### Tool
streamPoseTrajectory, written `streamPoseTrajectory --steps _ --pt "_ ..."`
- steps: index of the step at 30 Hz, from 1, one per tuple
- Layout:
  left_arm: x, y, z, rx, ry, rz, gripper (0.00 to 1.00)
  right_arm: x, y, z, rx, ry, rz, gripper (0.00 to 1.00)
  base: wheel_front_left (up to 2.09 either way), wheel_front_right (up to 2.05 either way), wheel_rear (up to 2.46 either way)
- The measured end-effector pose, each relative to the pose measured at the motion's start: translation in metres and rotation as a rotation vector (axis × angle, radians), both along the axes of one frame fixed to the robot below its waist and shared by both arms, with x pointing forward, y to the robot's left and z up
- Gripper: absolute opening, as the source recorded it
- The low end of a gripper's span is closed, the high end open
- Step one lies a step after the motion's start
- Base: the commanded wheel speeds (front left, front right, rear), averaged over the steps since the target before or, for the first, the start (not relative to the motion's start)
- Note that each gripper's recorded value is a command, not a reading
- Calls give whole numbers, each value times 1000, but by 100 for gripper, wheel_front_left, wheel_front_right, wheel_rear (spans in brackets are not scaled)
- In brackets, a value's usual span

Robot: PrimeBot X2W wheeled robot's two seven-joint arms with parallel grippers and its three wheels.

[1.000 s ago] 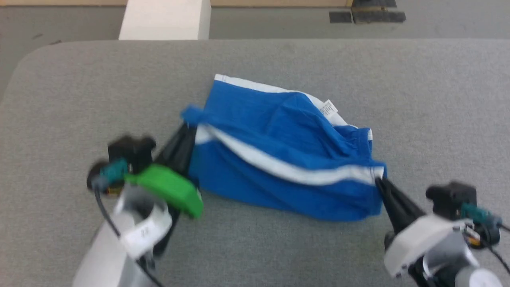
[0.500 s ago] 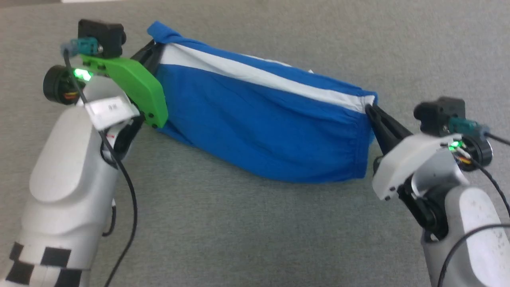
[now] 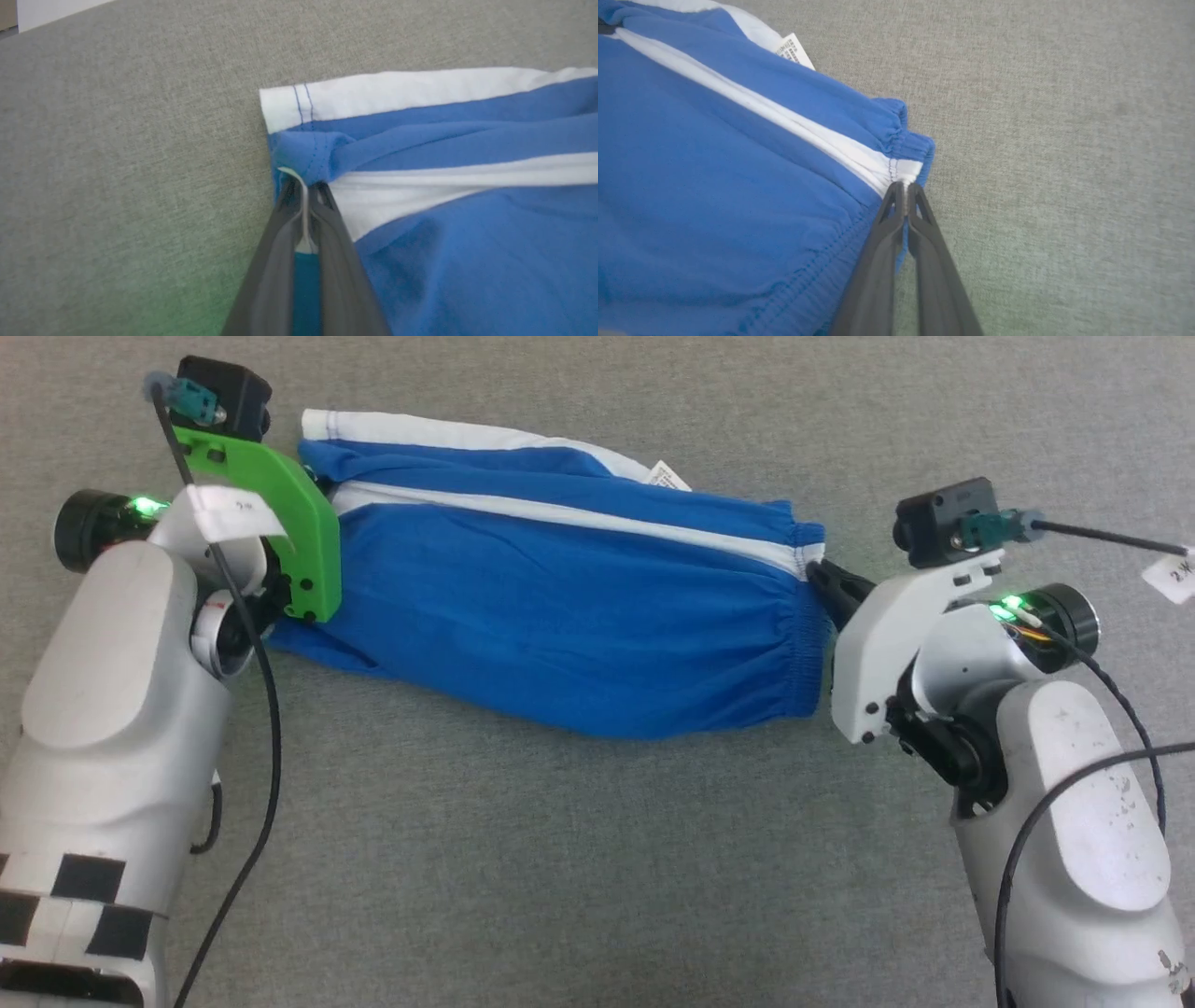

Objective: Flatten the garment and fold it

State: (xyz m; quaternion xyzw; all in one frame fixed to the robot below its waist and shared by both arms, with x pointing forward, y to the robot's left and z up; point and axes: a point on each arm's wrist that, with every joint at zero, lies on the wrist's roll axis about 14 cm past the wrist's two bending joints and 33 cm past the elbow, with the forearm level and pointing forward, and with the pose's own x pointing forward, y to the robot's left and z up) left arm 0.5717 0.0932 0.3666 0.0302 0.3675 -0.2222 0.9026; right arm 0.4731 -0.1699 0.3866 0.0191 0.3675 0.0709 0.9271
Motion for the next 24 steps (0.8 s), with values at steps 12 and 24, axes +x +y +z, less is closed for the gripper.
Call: streamPoseTrajectory --steps 12,24 --pt "6 0 19 -39 -77 42 100 5 8 12 45 -9 8 100 0 0 0" --pt "-24 -6 110 -274 -607 184 100 -14 -10 78 150 -475 -129 100 0 0 0"
